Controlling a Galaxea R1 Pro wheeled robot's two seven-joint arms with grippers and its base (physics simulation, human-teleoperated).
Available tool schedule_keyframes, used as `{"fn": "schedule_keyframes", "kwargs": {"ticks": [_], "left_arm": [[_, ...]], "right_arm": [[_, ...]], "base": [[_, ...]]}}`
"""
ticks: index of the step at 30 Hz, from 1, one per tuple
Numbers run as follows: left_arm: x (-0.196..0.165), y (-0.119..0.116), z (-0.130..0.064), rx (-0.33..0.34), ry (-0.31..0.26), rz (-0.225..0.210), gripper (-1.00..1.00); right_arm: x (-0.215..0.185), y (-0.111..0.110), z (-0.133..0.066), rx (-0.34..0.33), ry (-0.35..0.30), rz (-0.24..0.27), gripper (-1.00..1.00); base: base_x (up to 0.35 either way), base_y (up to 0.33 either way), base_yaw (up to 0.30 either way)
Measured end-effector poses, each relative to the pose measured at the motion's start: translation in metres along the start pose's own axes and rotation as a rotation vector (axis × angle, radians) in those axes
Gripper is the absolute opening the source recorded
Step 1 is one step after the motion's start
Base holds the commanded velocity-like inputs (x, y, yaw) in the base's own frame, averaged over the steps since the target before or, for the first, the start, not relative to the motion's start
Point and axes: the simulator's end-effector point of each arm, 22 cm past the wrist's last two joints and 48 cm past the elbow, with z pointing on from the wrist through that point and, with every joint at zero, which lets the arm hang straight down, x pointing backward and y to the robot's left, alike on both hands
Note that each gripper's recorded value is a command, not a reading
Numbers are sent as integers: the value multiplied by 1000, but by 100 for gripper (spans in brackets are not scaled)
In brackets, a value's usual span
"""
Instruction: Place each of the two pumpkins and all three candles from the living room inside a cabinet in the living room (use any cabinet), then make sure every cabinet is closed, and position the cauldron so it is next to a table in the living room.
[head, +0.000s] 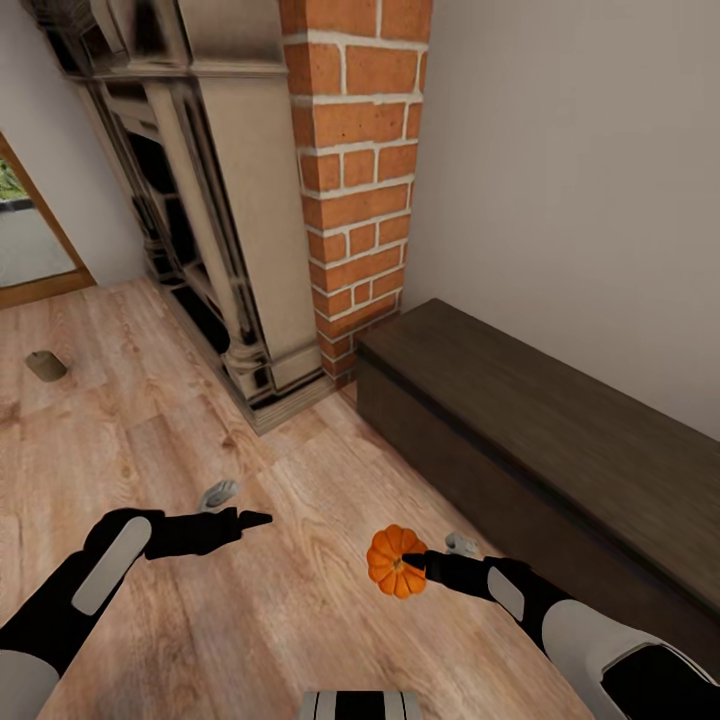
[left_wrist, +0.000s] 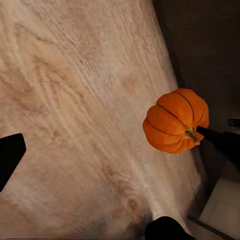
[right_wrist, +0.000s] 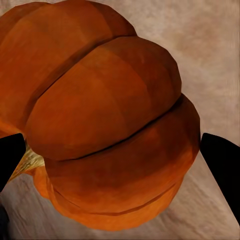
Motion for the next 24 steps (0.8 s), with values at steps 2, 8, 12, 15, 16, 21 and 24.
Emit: {"fn": "schedule_keyframes", "kwargs": {"ticks": [2, 8, 12, 15, 16, 21, 24], "left_arm": [[1, 5, 1, -14, -2, -1, 100], [-7, 11, 0, -27, -49, 8, 100], [-2, 23, 2, -48, -42, -16, 100], [9, 42, 5, -76, -24, -60, 100], [9, 42, 5, -76, -27, -62, 100], [3, 42, 3, -74, -55, -56, 100], [2, 42, 2, -77, -62, -55, 100]], "right_arm": [[3, 0, 0, 6, 14, -26, -100], [10, -1, -2, 21, 48, -92, -100], [9, -1, -4, 24, 47, -98, -100], [10, 0, -5, 26, 48, -103, -100], [9, 0, -5, 26, 48, -105, -100], [7, 2, -7, 25, 41, -109, -100], [4, 4, -9, 21, 35, -108, -100]], "base": [[0, 0, 69], [-5, 0, 69], [-194, 0, 70], [-293, 0, 69], [-304, 0, 69], [-281, 0, 69], [-79, 0, 52]]}}
